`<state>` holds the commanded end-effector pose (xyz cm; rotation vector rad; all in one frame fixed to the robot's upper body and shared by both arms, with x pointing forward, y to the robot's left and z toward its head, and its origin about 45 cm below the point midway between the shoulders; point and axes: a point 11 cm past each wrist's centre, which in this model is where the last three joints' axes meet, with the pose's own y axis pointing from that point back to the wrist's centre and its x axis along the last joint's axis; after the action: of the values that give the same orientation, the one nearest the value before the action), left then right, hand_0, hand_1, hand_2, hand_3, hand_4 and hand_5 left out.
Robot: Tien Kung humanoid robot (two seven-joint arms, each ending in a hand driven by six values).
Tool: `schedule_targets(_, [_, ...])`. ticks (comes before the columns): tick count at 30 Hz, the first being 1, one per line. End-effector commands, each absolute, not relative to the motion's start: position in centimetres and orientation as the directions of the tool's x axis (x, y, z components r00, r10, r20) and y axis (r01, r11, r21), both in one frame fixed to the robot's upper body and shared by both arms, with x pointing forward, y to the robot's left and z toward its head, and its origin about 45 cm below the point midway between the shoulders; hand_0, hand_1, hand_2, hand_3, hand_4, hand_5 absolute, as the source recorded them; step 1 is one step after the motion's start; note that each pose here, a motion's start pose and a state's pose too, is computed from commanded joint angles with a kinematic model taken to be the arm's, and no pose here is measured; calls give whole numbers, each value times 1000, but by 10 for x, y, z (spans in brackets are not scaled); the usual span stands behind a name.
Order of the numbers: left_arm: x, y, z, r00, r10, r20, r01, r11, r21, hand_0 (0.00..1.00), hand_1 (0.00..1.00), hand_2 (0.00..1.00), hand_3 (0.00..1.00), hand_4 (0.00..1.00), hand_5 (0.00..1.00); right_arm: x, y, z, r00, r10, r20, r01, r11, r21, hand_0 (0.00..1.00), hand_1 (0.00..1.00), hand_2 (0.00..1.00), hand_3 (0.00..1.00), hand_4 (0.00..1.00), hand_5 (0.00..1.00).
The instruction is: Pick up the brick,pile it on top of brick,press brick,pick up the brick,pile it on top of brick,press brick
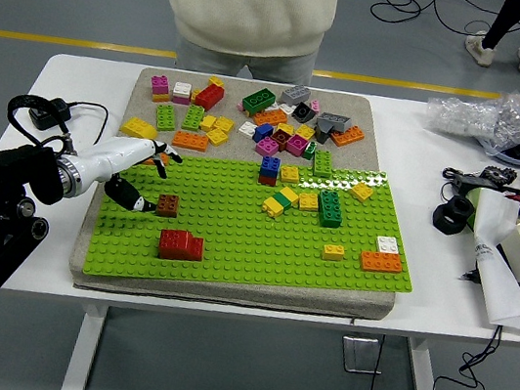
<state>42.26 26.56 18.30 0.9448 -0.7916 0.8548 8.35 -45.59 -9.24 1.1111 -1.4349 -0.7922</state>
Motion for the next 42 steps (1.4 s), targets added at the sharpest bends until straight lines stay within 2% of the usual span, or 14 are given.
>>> schedule_targets(22, [433, 264, 166, 459, 302, 836, -878, 297, 375, 860, 829, 680, 823, 946, 110, 86, -457, -92, 45, -935, 352, -205, 336, 919, 762, 676, 718, 735, 998, 686])
schedule_targets(42, [434, 267, 155, 469, 319, 824, -877, 276, 392, 844, 806, 627, 804, 914, 93, 87, -457, -91, 40, -935, 352, -207, 337, 918, 762, 676, 719, 734, 998, 685])
